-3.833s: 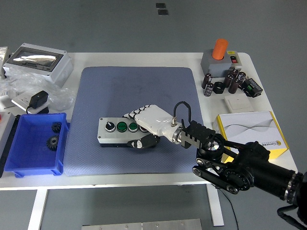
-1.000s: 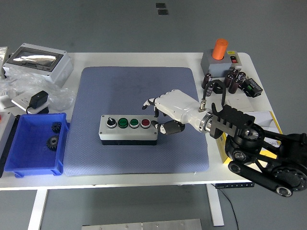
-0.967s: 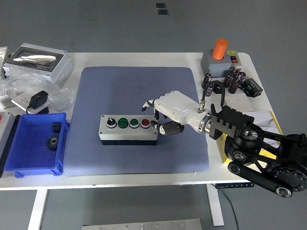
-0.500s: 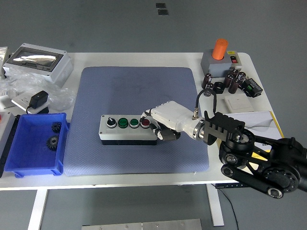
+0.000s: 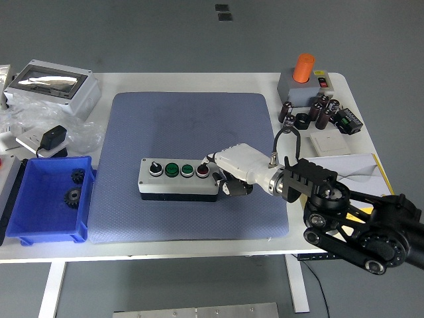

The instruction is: Pick up the button,place it on the desk,press the button,press the button

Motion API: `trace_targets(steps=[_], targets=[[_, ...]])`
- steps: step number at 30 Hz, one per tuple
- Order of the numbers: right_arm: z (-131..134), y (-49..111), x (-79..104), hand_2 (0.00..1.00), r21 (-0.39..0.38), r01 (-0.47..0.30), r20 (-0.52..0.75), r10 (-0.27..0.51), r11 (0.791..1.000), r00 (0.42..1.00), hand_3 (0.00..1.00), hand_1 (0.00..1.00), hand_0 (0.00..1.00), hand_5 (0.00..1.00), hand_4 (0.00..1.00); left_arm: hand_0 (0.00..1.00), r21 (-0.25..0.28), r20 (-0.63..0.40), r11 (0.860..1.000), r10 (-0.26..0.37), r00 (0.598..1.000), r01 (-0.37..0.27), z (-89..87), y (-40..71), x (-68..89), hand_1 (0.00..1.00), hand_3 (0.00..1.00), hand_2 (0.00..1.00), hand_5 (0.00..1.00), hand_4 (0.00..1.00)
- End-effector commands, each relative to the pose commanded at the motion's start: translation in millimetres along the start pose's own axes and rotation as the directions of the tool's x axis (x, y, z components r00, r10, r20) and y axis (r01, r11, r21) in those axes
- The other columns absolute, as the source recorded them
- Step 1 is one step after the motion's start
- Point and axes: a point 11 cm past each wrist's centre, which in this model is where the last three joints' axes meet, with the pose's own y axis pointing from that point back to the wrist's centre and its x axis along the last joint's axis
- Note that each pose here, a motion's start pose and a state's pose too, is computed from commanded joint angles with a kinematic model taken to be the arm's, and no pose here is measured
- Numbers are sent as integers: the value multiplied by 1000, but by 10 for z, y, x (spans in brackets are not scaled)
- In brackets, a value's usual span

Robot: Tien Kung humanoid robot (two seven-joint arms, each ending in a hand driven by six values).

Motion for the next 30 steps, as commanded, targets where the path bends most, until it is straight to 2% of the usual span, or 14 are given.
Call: trace_targets(steps=[5,9,13,17,19,21,22,27,28,30], targets=[[-24,17,93,191,23,-40,24,39,999,999,725,191,169,17,200,657,-2,0,1000,0,1000,0,-8,-2,-2,619,734,611,588,906],[-24,68,311,191,52,-122,97,116,991,988,725,191,169,17,200,657,-3,-1,1000,0,1000,0,-9,-2,-2,619,734,611,588,906],[-32,171,566,190,74,-204,195,186,976,963,719,191,168,20,202,656,-1,-1,1000,0,1000,0,-14,-2,-4,619,734,612,590,906],[35,250,765,192,53,-291,260,268,955,928,713,191,177,26,212,657,1,0,1000,1,1000,-1,-18,-2,5,620,734,612,590,906],[80,255,798,192,34,-327,295,303,944,906,713,191,177,26,212,657,-1,1,1000,2,1000,-2,-12,-2,10,620,734,612,590,906],[119,237,751,192,13,-353,332,329,936,884,713,191,177,26,212,657,-4,3,1000,2,1000,-2,-1,-1,10,620,734,612,590,906],[136,226,705,339,4,-363,356,338,932,871,720,278,223,141,425,657,-6,3,1000,1,1000,-1,3,-1,8,620,734,612,592,907],[210,238,524,339,-38,-428,480,392,903,785,720,278,223,141,425,657,-4,7,1000,-3,1000,3,-12,-4,-15,620,734,612,592,907],[230,255,511,703,-48,-447,502,408,893,763,845,671,599,293,749,657,-2,8,1000,-4,1000,4,-20,-4,-22,620,734,612,591,906],[266,300,520,703,-64,-489,539,442,870,717,845,671,599,293,749,657,3,11,1000,-6,1000,6,-34,-5,-32,620,734,612,591,906]])
